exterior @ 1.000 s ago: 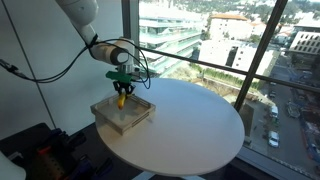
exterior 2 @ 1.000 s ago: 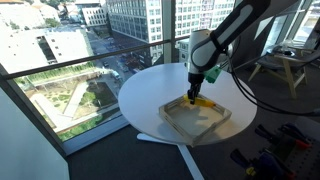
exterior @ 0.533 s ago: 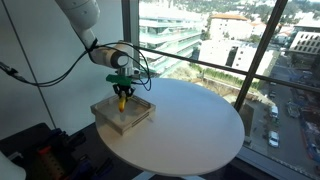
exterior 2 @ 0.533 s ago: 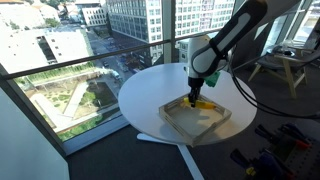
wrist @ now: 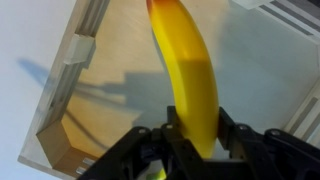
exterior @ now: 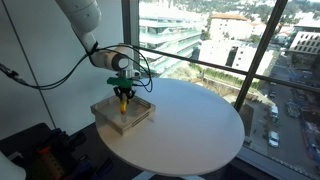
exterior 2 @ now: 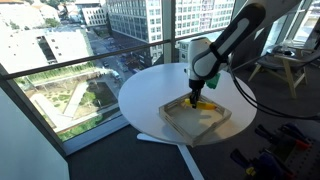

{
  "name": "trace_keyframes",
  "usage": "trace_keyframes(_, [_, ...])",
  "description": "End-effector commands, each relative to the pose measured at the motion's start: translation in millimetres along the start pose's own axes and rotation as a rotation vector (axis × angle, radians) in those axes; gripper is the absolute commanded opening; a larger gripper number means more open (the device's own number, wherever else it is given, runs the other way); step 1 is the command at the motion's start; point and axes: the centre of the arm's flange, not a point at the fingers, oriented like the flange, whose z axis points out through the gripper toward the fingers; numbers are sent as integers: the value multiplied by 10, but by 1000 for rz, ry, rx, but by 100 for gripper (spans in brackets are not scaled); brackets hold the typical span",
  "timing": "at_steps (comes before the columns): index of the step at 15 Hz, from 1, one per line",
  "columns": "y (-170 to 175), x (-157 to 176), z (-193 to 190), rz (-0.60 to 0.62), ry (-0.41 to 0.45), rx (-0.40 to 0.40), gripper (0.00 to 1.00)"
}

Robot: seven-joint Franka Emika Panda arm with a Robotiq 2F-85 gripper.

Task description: Remove the banana plush toy from the table and put it on the wooden tray

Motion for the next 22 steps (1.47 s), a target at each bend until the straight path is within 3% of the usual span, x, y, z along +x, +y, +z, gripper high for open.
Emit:
trace_keyframes(1, [11,27,-13,1,7,-27,16])
trace_keyframes(2, [12,26,-11,1,7,-27,16])
trace_keyframes(3, [14,26,-14,2,7,-27,22])
trace_keyframes(4, [15,25,-15,3,7,-27,65])
trace_keyframes(6, [18,24,-19,5,9,-26,69])
trace_keyframes(10, [19,25,-27,8,11,-25,99])
trace_keyframes(22, [69,8,-113,130,-8,-9,100])
